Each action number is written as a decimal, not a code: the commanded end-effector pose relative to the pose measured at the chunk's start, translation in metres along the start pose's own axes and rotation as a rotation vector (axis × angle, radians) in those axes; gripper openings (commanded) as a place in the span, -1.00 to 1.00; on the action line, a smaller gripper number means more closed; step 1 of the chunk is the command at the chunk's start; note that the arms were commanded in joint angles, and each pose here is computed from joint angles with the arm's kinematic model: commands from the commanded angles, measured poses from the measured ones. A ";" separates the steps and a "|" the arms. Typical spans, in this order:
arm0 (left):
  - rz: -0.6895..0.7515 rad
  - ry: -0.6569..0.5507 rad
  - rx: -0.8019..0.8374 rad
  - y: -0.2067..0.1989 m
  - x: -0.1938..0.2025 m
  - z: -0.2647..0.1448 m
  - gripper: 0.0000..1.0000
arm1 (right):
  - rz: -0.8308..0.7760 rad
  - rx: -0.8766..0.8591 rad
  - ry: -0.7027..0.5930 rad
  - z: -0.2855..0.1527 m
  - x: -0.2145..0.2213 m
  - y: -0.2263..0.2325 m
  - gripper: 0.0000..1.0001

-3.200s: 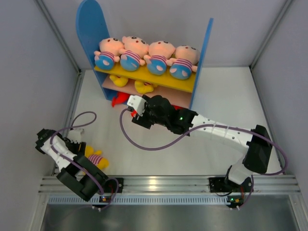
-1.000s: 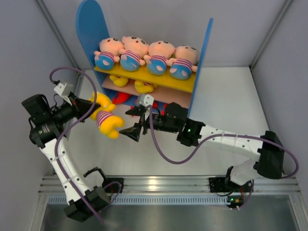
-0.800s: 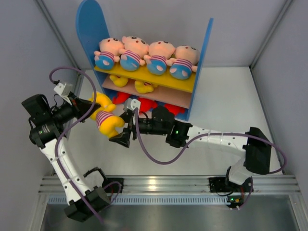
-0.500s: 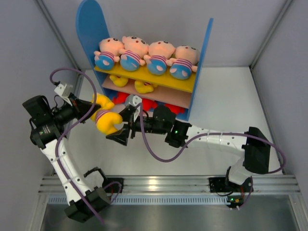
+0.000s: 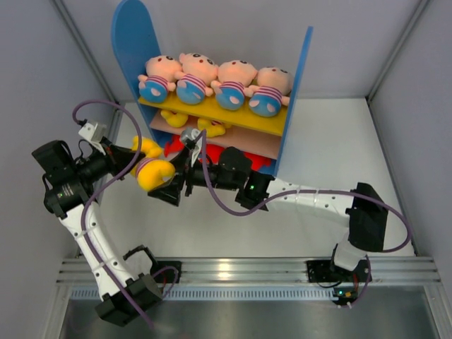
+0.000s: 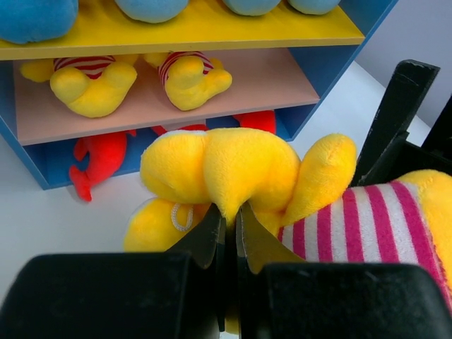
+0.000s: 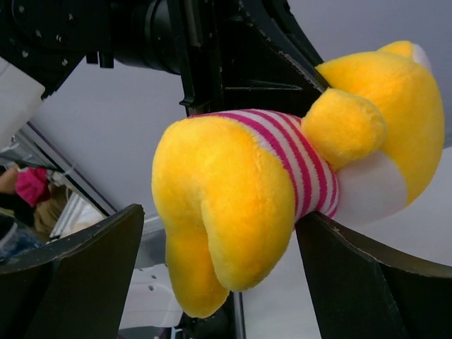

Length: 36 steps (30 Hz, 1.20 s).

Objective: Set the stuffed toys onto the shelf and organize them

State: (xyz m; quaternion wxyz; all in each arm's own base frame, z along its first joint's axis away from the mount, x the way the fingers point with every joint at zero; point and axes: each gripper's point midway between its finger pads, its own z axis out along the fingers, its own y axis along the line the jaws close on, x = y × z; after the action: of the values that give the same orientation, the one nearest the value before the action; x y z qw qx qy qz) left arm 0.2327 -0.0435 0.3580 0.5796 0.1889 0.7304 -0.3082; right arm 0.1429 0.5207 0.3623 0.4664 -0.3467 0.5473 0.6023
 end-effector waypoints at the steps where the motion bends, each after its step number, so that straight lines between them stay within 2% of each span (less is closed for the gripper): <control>1: 0.009 -0.019 0.073 -0.016 -0.002 0.000 -1.00 | 0.098 -0.031 -0.180 -0.001 -0.063 0.005 0.77; 4: 0.012 -0.021 0.082 -0.018 -0.002 0.000 -1.00 | 0.148 -0.010 -0.195 0.000 -0.066 -0.005 0.73; 6: 0.017 -0.017 0.065 -0.015 -0.001 0.000 -1.00 | 0.152 -0.008 -0.197 0.003 -0.066 -0.008 0.58; 7: 0.016 -0.015 0.058 -0.014 -0.001 0.000 -1.00 | 0.148 -0.014 -0.196 0.004 -0.066 -0.007 0.11; 8: 0.012 -0.013 0.052 -0.013 0.000 0.000 -1.00 | 0.148 -0.018 -0.196 0.005 -0.066 -0.007 -0.15; 10: 0.003 -0.006 0.034 -0.009 0.002 0.000 -0.98 | 0.127 -0.014 -0.175 0.007 -0.064 -0.009 -0.52; 11: -0.006 -0.003 0.028 -0.008 0.003 0.000 -0.95 | 0.113 -0.009 -0.165 0.007 -0.064 -0.009 -0.98; 13: -0.022 0.014 -0.022 0.001 0.008 0.000 -0.69 | 0.074 0.022 -0.125 0.001 -0.058 -0.014 -1.00; 14: -0.024 0.020 -0.045 0.005 0.009 0.000 -0.39 | 0.025 0.044 -0.102 -0.003 -0.052 -0.019 -1.00; 15: -0.034 0.032 -0.075 0.012 0.013 -0.001 0.16 | -0.014 0.060 -0.086 -0.010 -0.055 -0.018 -1.00; 16: -0.040 0.053 -0.133 0.023 0.020 -0.002 0.36 | -0.037 0.110 0.017 -0.018 -0.034 -0.029 -1.00; 18: -0.061 0.084 -0.216 0.039 0.029 -0.005 0.64 | -0.199 0.154 0.145 -0.035 -0.025 -0.038 -1.00; 19: -0.063 0.097 -0.257 0.046 0.033 -0.007 0.70 | -0.208 0.205 0.333 -0.057 0.011 -0.049 -1.00; 20: -0.069 0.128 -0.345 0.061 0.040 -0.013 0.73 | -0.336 0.235 0.400 -0.070 0.010 -0.059 -1.00; 22: -0.085 0.158 -0.406 0.072 0.050 -0.017 0.75 | -0.419 0.298 0.570 -0.102 0.026 -0.073 -1.00; 23: -0.086 0.170 -0.423 0.076 0.054 -0.019 0.75 | -0.496 0.370 0.722 -0.134 0.036 -0.088 -1.00; 25: -0.094 0.189 -0.440 0.080 0.062 -0.020 0.75 | -0.568 0.440 0.900 -0.171 0.048 -0.104 -1.00; 26: -0.099 0.192 -0.439 0.081 0.065 -0.020 0.75 | -0.635 0.483 1.059 -0.204 0.054 -0.114 -1.00; 30: -0.139 0.198 -0.416 0.080 0.074 -0.016 0.75 | -0.782 0.571 1.365 -0.256 0.056 -0.137 -1.00; 33: -0.127 0.197 -0.431 0.081 0.071 -0.018 0.74 | -0.898 0.663 1.465 -0.267 0.040 -0.155 -1.00; 36: -0.117 0.200 -0.446 0.082 0.070 -0.020 0.74 | -1.002 0.729 1.501 -0.267 0.022 -0.170 -1.00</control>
State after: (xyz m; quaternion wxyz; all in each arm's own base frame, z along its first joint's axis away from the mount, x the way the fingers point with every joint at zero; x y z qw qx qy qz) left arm 0.2523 0.0223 0.2695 0.5057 0.0412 0.8455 -0.1665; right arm 0.2392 0.2836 0.2042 0.2711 -0.6664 0.6830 -0.1260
